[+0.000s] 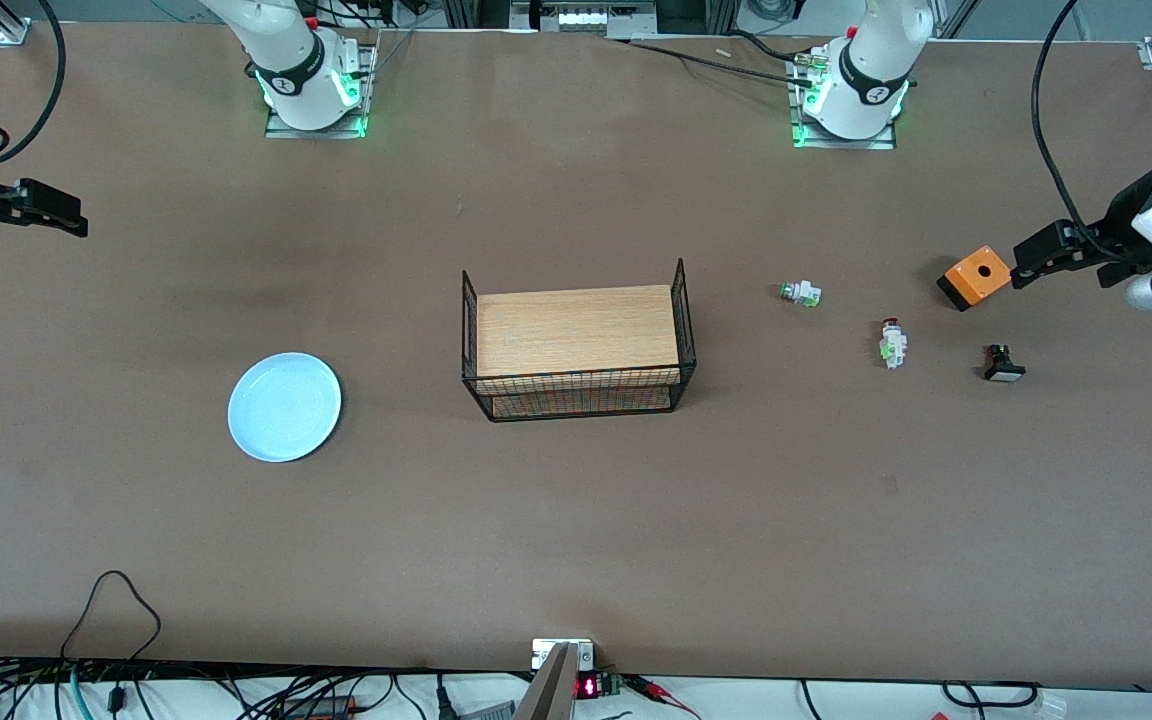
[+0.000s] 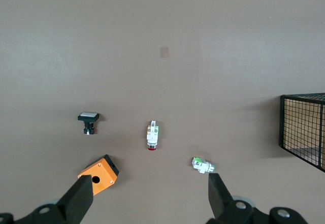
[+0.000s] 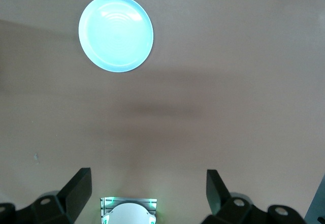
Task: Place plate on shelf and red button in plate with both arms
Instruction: 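Reach the right gripper to the blue plate while the left gripper reaches the button, then grasp the blue plate rim with the right gripper while the left grasps the button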
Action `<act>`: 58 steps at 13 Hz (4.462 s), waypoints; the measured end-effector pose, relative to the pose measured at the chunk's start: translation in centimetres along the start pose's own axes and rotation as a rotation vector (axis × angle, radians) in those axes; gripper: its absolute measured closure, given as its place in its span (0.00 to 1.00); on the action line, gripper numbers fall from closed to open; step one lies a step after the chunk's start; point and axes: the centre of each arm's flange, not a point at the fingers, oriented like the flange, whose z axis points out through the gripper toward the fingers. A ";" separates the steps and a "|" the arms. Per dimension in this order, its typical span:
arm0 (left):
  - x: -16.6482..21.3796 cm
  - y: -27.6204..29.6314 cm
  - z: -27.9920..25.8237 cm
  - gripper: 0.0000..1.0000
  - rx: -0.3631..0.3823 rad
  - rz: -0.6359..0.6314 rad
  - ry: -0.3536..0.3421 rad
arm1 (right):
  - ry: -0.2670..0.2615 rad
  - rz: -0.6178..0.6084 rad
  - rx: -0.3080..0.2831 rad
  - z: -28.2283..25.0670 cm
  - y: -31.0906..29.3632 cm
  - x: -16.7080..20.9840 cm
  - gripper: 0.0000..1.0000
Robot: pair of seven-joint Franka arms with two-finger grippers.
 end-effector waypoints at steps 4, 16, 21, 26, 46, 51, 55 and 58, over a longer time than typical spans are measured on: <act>0.0 0.0 0.0 0.00 0.000 0.000 0.000 | 0.001 0.001 0.000 -0.1 0.0 0.0 0.00; 0.0 0.0 0.0 0.00 0.000 -0.001 -0.001 | 0.013 0.053 0.051 2.7 2.3 2.6 0.00; 0.4 -0.5 1.2 0.00 -0.001 -0.008 -0.026 | -0.025 0.090 0.098 7.7 4.3 5.8 0.00; 1.4 -2.2 5.7 0.00 -0.004 -0.037 -0.141 | -0.008 0.093 0.140 14.4 3.6 10.9 0.00; 1.3 -2.7 20.9 0.00 0.032 -0.088 -0.260 | 0.051 0.133 0.248 38.2 3.2 20.0 0.24; -0.8 -2.6 29.9 0.00 0.023 -0.083 -0.272 | 0.024 0.134 0.262 38.2 3.2 19.8 0.71; -0.8 -3.3 37.6 0.00 -0.001 -0.097 -0.248 | -0.052 0.170 0.351 38.3 2.5 19.0 0.96; -2.0 -2.5 40.3 0.00 -0.010 -0.085 -0.231 | -0.101 0.197 0.409 37.7 3.0 18.4 0.96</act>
